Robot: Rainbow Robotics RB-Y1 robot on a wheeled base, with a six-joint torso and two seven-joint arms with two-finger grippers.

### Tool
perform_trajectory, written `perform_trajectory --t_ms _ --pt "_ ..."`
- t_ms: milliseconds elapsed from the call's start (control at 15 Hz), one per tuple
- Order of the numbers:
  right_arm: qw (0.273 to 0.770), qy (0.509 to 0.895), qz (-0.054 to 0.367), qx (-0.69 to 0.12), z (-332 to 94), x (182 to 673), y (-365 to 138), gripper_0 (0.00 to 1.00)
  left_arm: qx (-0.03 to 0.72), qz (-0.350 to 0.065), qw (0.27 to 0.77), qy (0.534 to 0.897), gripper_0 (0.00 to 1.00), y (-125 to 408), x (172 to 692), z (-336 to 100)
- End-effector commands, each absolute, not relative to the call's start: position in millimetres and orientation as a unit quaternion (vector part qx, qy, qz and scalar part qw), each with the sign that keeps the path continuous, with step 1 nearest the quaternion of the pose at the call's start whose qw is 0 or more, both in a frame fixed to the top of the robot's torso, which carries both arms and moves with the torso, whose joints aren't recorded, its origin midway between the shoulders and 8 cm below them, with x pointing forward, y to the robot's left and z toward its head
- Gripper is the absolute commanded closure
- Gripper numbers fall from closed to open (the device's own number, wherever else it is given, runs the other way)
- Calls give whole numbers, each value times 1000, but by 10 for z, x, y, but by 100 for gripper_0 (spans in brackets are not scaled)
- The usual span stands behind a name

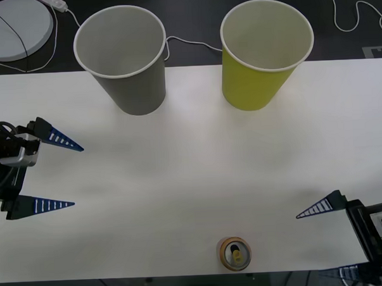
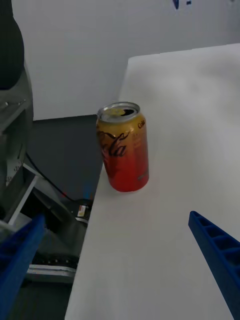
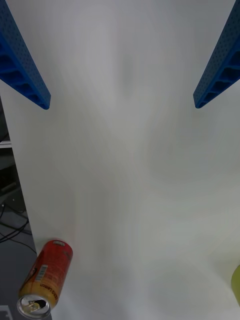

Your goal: Put the can into the green bin and the plastic bottle into the gray bin

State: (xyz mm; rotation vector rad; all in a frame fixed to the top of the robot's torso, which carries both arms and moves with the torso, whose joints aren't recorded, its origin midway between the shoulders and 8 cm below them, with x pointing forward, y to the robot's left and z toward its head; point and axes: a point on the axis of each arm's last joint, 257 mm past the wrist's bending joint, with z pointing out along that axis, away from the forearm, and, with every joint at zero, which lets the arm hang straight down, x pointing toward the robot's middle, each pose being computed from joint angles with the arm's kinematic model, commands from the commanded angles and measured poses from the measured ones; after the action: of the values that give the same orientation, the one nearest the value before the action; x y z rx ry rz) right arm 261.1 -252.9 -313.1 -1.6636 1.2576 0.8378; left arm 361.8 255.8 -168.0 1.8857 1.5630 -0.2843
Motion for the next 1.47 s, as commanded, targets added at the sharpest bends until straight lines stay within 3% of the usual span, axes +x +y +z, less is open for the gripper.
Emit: perform_trajectory --t_ms 67,533,1467 --pt "447 504 352 -650 -3198 2584 -2374 0 722 -109 332 598 0 2557 3617 -1680" --pt "480 494 375 -620 -3269 2601 -2007 0 722 -109 332 598 0 2557 3617 -1680" --pt "513 482 338 -625 -3607 2792 -1292 0 722 -109 332 598 0 2557 3617 -1680"
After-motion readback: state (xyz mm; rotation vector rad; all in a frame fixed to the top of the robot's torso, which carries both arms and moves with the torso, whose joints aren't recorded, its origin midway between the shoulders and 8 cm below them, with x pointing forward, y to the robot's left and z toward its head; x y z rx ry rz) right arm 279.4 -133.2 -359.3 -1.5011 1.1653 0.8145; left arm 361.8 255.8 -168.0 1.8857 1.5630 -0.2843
